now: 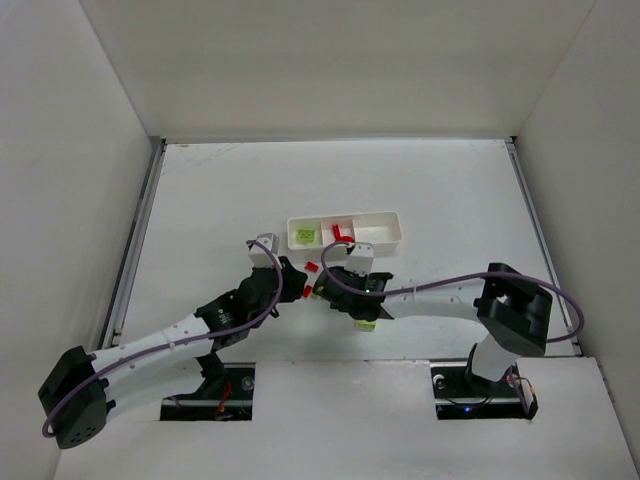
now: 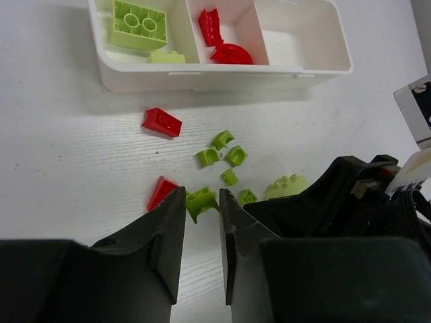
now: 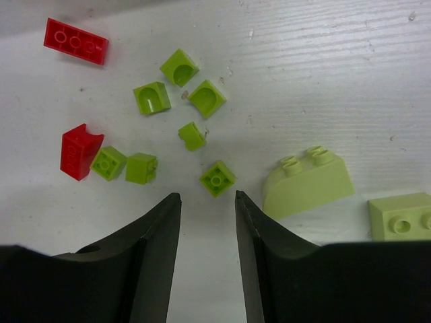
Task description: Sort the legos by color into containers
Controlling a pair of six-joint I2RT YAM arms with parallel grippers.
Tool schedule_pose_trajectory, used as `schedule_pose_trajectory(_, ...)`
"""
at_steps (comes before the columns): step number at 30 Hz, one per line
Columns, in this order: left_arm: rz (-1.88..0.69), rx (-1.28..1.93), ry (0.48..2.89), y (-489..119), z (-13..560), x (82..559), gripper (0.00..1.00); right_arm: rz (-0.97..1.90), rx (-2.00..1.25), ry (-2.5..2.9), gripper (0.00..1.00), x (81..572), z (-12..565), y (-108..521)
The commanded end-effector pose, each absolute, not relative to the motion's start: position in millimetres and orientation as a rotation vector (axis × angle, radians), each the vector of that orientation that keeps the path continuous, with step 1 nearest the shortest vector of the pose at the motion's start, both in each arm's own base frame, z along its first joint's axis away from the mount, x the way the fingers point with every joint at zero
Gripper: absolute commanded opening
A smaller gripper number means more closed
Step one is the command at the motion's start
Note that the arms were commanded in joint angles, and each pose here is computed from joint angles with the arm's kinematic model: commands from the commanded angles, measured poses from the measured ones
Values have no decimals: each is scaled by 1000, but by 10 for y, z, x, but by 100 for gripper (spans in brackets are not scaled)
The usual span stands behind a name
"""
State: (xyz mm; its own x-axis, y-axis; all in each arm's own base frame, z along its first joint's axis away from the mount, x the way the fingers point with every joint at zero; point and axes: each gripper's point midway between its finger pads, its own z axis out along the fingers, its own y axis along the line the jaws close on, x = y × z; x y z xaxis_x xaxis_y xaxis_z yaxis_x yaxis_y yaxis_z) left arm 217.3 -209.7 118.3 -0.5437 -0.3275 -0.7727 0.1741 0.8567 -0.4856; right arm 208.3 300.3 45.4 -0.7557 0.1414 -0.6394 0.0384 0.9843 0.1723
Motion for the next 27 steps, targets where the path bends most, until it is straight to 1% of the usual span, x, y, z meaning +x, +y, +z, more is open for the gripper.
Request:
schedule_pose_trajectory(1,-684,-104,1988,-2113,1328,2214,16,170,160,2380,44,2119,597,2993)
schedule_pose_trajectory(6,-668,-97,1949,-2074,1417,2288,16,196,200,2412,48,2078,487,3054)
schedule_pose_trajectory(10,-666,-126,1922,-1961,1424,2273,16,213,227,2401,48,2125,477,3119)
schedule_pose_trajectory(14,-663,-155,1906,-1837,1425,2248,16,176,248,2401,49,2181,371,3050)
schedule_pose_trajectory(20,-653,-180,1927,-1820,1363,2284,16,134,197,2392,44,2188,325,2985)
schedule_pose_trajectory(27,-643,-185,1939,-1858,1353,2324,16,80,107,2385,44,2209,221,2953)
